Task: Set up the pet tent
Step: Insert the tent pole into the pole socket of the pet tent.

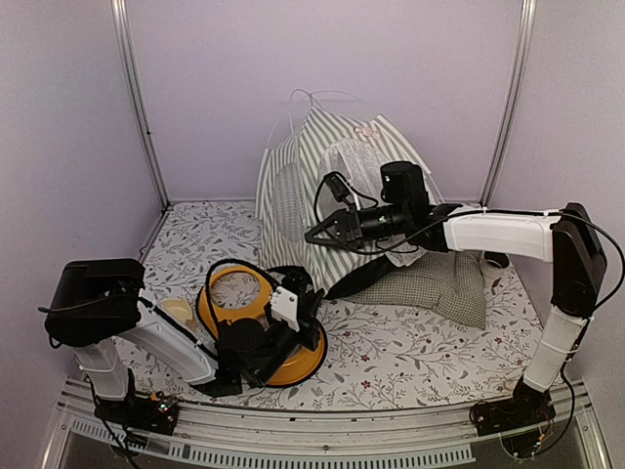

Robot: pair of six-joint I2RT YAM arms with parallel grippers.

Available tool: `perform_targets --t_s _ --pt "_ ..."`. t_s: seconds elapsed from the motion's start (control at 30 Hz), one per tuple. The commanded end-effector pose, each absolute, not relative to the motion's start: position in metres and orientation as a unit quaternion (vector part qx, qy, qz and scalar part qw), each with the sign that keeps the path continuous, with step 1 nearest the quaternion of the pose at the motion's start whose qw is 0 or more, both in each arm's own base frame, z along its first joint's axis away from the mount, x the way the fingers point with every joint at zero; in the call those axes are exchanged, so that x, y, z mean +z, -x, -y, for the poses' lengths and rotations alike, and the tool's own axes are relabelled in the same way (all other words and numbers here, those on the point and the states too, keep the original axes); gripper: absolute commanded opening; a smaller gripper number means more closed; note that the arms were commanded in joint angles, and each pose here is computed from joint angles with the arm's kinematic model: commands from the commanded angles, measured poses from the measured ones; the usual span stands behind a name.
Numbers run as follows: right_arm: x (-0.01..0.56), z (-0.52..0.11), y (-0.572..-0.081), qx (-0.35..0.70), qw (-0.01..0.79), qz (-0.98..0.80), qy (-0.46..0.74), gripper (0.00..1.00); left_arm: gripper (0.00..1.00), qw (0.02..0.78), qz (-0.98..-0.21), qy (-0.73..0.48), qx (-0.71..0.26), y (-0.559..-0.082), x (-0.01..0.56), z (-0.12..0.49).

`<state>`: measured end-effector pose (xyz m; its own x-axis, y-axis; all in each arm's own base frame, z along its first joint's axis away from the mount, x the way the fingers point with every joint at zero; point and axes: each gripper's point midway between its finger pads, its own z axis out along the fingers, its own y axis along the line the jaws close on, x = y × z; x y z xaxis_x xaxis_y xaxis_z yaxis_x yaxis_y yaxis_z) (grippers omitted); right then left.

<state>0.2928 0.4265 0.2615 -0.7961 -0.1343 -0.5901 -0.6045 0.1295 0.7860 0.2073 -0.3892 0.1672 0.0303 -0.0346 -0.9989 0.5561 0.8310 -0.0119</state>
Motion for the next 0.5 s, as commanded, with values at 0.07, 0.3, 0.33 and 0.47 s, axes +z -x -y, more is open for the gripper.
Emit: perform_targets --t_s 0.07,0.3,0.33,0.47 --pt "0.3510 -0.4050 -0.3667 0.603 0.410 -0.656 0.197 0.00 0.00 0.579 -0.671 -0.408 -0.216 -0.1306 0.0759 0.4168" --pt "0.3492 -0.4094 -0.3654 0.602 0.408 -0.657 0.197 0.00 0.00 0.580 -0.671 -0.408 -0.217 -0.1306 0.0759 0.4158" --pt "0.3478 -0.4103 -0.3650 0.602 0.407 -0.658 0.197 0.00 0.00 0.580 -0.671 -0.408 -0.217 -0.1306 0.0764 0.4160" --pt "0.3434 -0.4117 -0.3638 0.599 0.405 -0.662 0.198 0.00 0.00 0.582 -0.672 -0.404 -0.216 -0.1313 0.0771 0.4140"
